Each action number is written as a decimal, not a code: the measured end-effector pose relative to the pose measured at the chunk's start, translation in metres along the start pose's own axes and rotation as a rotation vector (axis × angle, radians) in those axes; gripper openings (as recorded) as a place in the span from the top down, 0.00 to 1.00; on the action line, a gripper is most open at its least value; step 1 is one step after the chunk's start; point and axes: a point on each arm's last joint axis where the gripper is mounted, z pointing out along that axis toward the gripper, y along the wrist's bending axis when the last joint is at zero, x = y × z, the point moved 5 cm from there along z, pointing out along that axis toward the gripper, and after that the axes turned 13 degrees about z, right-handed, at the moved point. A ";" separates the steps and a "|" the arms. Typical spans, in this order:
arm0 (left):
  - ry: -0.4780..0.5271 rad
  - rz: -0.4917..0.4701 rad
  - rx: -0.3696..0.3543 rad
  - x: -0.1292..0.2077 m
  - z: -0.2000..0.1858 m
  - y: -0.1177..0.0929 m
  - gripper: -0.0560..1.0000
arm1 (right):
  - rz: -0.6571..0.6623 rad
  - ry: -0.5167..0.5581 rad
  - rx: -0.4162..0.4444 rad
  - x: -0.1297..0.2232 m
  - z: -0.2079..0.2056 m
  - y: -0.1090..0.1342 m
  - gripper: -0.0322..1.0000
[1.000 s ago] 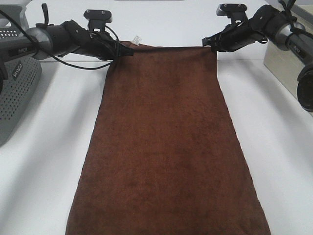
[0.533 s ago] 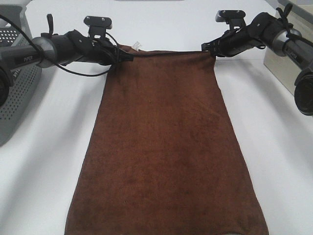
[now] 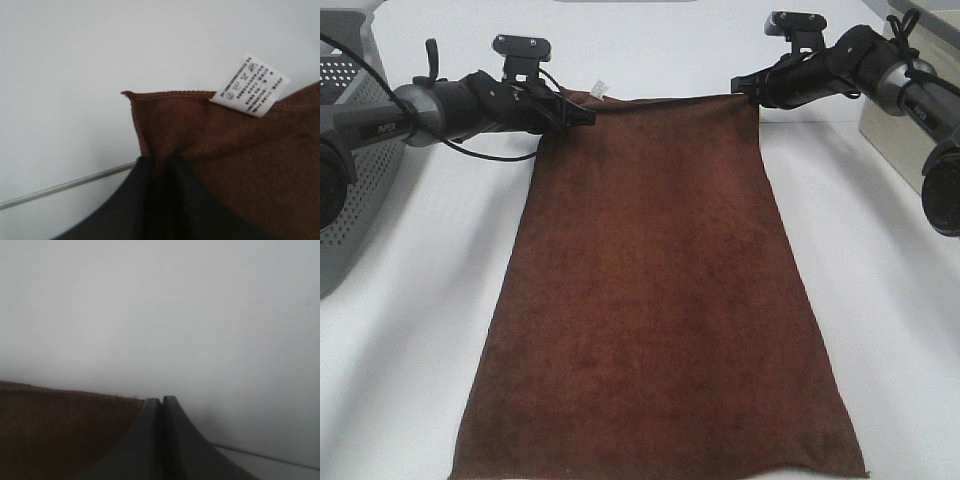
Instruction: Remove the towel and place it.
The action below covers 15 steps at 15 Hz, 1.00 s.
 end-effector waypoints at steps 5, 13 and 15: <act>-0.059 -0.012 -0.072 0.002 0.004 0.007 0.55 | 0.010 0.007 0.006 0.009 0.008 -0.006 0.58; -0.059 -0.005 -0.074 0.003 0.005 0.007 0.54 | 0.031 0.021 0.025 0.010 0.005 -0.024 0.29; -0.023 0.019 -0.045 0.011 0.007 0.003 0.54 | 0.047 0.034 0.008 0.010 0.003 -0.021 0.29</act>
